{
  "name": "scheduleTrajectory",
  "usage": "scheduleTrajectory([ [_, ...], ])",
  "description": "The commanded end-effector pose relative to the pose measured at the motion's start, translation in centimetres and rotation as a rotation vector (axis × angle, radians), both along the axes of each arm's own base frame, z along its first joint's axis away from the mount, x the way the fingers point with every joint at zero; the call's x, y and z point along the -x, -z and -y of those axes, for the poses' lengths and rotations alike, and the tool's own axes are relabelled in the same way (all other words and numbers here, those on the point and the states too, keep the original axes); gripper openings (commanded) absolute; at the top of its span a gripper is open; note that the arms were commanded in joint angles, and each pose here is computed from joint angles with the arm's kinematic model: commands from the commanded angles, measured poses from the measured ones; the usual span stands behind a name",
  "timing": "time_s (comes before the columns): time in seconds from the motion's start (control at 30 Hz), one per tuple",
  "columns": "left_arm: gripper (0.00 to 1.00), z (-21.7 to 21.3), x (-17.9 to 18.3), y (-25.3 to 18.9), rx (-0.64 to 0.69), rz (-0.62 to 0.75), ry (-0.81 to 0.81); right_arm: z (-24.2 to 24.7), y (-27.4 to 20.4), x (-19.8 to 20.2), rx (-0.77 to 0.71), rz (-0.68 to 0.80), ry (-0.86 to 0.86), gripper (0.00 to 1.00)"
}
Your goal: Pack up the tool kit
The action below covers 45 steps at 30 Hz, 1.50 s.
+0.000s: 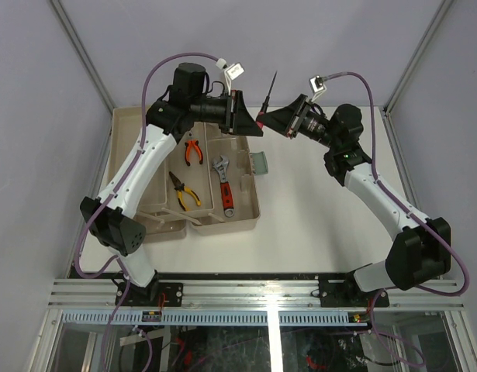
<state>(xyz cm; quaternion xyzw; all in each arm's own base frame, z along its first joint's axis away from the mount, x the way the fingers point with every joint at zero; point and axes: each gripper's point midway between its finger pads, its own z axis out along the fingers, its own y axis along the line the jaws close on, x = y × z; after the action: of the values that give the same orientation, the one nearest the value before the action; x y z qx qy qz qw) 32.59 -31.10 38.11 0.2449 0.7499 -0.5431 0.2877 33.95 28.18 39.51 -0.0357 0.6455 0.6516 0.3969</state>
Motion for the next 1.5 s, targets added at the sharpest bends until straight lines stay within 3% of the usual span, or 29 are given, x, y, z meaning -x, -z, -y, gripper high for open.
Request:
scheduleTrajectory([
  [0.0,0.17,0.6,-0.7,-1.1,0.043,0.048,0.000,-0.2,-3.5,1.0,-0.040,0.119,-0.025,0.00],
  [0.1,0.01,0.7,-0.7,-1.2,0.049,0.044,0.003,-0.3,-2.8,0.9,-0.025,0.106,-0.028,0.00],
  [0.23,0.00,0.7,-0.4,-1.4,0.049,0.049,0.007,-0.4,-1.5,0.9,0.017,0.091,-0.032,0.00],
  [0.27,0.00,0.6,-0.3,-1.4,0.047,0.050,0.008,-0.4,-1.0,0.7,0.033,0.083,-0.028,0.06],
  [0.33,0.00,0.4,-0.1,-1.3,0.038,0.059,0.010,-0.1,0.1,0.2,0.075,0.066,0.009,0.32],
  [0.4,0.00,0.0,0.1,-1.2,0.024,0.075,0.004,0.3,1.0,-0.1,0.112,0.062,0.044,0.52],
  [0.5,0.00,-1.1,0.1,-0.9,0.013,0.084,-0.021,1.0,1.7,-0.5,0.156,0.066,0.105,0.65],
  [0.7,0.00,-6.5,-1.6,-1.0,0.001,0.077,-0.161,2.9,4.8,-1.9,0.335,0.005,0.229,0.67],
  [0.87,0.00,-17.7,-4.2,0.3,-0.088,0.061,-0.417,5.1,8.3,-2.0,0.511,-0.061,0.303,0.68],
  [1.03,0.00,-27.2,-3.6,4.0,-0.239,-0.010,-0.603,5.5,10.5,-1.8,0.545,-0.114,0.301,0.68],
  [1.17,0.00,-31.4,-1.8,6.3,-0.311,-0.093,-0.700,5.3,11.1,-1.8,0.547,-0.135,0.289,0.68],
  [1.47,0.00,-35.9,1.3,10.3,-0.506,-0.215,-0.768,5.6,11.7,-1.3,0.567,-0.148,0.285,0.68],
])
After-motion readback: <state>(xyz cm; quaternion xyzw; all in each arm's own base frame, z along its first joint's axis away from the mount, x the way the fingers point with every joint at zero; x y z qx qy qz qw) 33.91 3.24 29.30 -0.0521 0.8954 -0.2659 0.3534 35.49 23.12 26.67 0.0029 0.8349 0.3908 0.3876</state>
